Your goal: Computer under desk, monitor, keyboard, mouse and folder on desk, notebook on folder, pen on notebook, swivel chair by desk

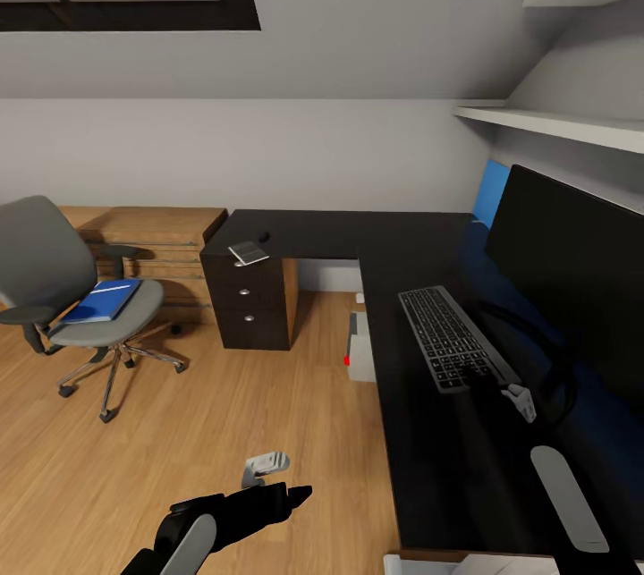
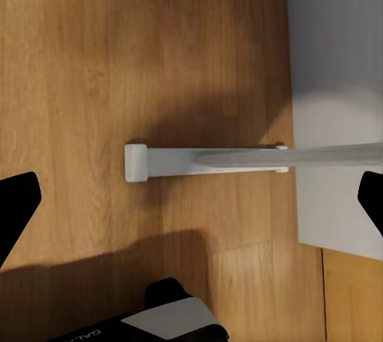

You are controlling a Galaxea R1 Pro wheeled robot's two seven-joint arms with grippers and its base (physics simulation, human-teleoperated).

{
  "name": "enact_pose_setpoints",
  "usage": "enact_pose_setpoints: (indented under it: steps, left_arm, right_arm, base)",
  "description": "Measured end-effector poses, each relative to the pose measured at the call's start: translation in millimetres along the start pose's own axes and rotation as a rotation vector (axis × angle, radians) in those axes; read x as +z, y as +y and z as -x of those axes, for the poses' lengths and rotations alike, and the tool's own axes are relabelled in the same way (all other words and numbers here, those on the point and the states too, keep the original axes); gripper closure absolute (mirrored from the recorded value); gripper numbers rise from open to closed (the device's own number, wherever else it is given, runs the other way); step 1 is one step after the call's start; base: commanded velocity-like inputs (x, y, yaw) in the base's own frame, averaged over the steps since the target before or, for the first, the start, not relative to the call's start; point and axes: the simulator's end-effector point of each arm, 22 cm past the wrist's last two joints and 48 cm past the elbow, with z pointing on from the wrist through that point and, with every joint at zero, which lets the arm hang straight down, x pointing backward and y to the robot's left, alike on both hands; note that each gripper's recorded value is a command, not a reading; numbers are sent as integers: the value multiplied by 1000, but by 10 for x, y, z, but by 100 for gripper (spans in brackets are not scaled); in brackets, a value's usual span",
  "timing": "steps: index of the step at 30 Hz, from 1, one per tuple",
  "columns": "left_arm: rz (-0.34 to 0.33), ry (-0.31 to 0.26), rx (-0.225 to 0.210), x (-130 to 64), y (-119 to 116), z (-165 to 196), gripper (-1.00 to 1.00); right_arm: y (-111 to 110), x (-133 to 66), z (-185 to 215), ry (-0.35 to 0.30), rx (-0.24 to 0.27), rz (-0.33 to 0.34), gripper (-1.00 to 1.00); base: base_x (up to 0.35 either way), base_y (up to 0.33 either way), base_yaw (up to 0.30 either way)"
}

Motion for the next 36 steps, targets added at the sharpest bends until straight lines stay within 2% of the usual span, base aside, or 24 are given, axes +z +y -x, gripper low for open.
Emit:
enact_pose_setpoints:
  steps: [7,9,11,12,16,36]
  left_arm:
    - [-6,0,-1,0,-14,0,-100]
    - [-7,0,-1,0,-16,-2,-100]
    - [-6,0,0,1,-16,-2,-100]
    - [-6,0,0,1,-16,-2,-100]
    - [-6,0,0,-9,-26,3,-100]
    - [-4,2,0,-220,-191,95,-100]
  right_arm:
    - [21,-1,-15,9,9,7,100]
    - [47,-2,-19,14,41,18,100]
    - [100,-8,-52,38,104,41,100]
    - [115,-11,-71,50,120,47,100]
    - [163,-22,-90,69,149,61,100]
    - [536,-141,78,63,141,88,100]
  base:
    - [0,0,0]
    - [0,0,0]
    - [0,0,0]
    - [0,0,0]
    - [0,0,0]
    - [0,0,0]
